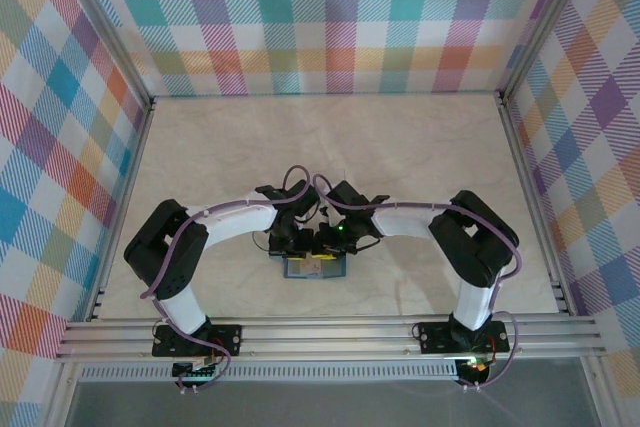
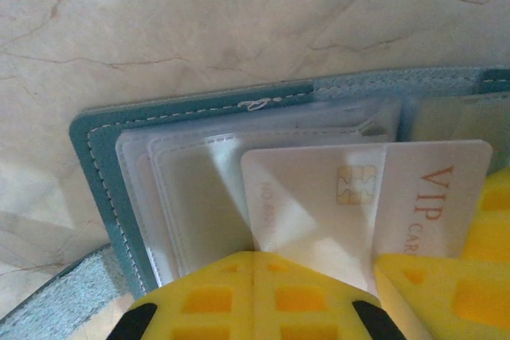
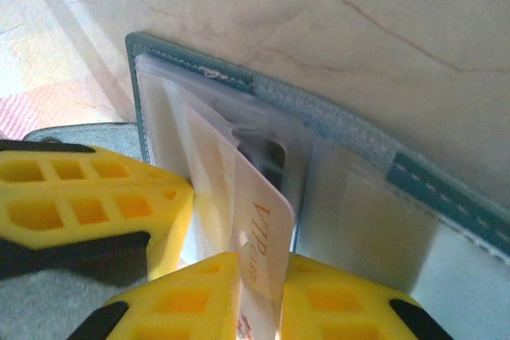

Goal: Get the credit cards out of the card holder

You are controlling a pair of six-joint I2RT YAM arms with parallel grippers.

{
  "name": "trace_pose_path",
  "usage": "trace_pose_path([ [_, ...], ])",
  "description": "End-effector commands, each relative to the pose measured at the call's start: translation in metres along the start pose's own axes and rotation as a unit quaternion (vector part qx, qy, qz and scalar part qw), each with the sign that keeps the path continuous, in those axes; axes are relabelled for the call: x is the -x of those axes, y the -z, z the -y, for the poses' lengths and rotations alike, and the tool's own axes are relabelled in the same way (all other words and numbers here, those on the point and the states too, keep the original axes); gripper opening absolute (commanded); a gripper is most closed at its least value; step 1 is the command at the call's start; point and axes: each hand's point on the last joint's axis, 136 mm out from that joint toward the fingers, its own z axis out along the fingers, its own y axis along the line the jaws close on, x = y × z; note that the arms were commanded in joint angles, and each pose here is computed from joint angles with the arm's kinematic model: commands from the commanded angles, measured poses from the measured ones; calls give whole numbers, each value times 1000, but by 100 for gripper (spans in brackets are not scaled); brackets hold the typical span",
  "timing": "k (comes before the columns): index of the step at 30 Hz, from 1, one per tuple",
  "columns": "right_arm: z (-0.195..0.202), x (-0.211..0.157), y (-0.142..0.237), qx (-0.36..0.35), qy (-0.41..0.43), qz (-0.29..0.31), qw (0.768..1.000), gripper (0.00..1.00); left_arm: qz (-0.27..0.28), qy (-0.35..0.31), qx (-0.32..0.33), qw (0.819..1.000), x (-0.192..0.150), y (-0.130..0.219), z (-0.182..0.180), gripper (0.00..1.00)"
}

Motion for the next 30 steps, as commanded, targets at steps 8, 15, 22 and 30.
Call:
trace_pose_path([
  [8, 0, -4, 13, -2, -10, 18, 1000, 11, -32, 0, 37, 999, -17, -18, -19, 0],
  [15, 17, -14, 42, -71, 1, 38, 997, 11, -9, -2, 20, 1000, -15, 1, -12, 0],
  [22, -5, -11, 71, -63, 44, 68, 995, 11, 56, -1, -3, 998, -2, 41, -1, 3],
  [30, -12, 10, 107, -143, 195, 94, 966, 9, 145, 14, 2, 989, 4, 85, -21, 7],
])
